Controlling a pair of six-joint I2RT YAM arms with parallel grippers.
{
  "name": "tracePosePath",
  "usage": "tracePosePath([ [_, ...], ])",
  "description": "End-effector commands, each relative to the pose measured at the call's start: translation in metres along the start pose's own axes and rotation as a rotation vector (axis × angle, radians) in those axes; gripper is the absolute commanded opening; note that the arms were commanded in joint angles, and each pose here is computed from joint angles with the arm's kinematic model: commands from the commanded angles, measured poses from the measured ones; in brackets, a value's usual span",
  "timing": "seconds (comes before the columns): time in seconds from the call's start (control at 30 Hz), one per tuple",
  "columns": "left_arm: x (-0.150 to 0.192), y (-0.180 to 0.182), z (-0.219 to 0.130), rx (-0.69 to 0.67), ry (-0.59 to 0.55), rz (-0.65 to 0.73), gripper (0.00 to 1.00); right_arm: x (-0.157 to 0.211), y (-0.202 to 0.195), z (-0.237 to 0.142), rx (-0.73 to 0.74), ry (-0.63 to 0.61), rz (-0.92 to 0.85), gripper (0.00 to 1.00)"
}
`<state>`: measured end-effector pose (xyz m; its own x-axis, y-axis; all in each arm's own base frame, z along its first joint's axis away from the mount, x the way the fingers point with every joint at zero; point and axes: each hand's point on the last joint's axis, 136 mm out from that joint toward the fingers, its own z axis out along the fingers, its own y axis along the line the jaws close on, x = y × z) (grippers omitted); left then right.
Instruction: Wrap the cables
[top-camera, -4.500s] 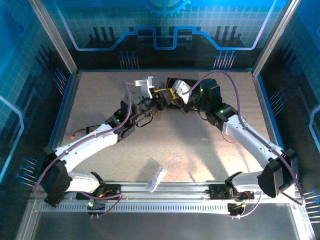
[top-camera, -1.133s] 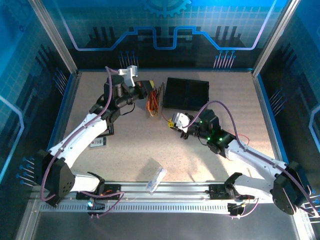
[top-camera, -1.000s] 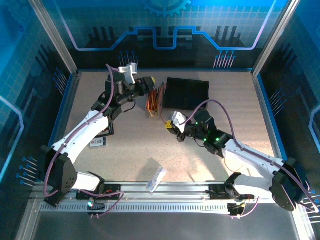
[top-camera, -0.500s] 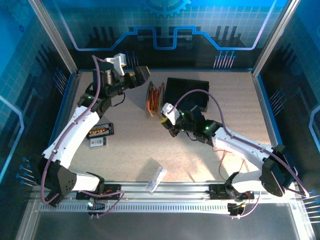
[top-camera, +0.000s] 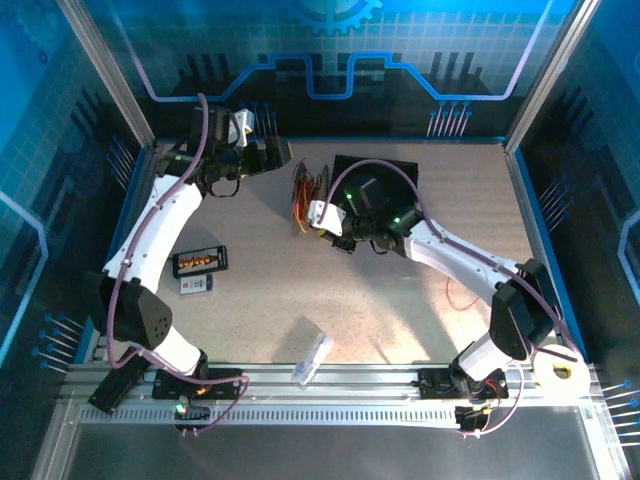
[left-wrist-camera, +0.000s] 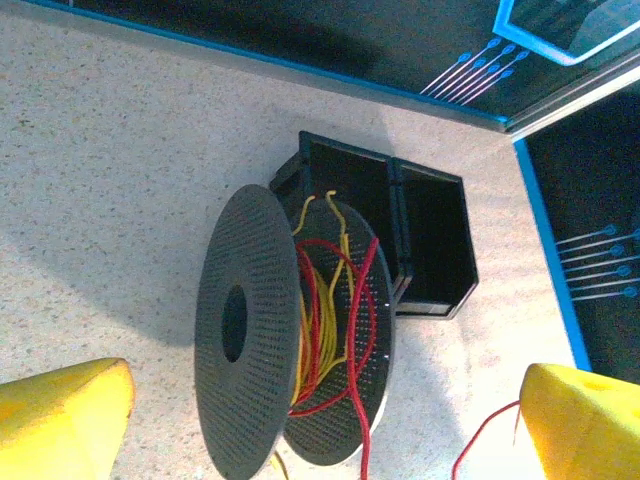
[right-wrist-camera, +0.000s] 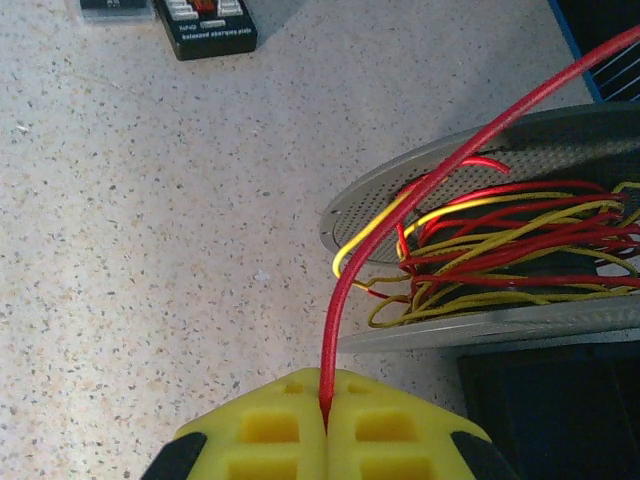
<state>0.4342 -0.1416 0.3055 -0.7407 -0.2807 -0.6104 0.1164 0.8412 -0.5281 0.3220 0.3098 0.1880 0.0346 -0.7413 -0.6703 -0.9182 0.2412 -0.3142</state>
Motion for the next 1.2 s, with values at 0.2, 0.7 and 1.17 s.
tracePosePath([
  [0.2,0.017,0.0,0.031,-0.082,0.131,0.157,0.99,0.019,0.004,0.008,-0.1,0.096,0.028,0.0],
  [0.7,0.022,-0.002,0.057,-0.057,0.16,0.108,0.99,0.017,-0.002,0.001,-0.05,0.035,0.071,0.0],
  [1.17,0.024,0.001,0.071,-0.137,0.195,0.148,0.96,0.04,-0.004,0.022,-0.087,0.139,0.106,0.0],
])
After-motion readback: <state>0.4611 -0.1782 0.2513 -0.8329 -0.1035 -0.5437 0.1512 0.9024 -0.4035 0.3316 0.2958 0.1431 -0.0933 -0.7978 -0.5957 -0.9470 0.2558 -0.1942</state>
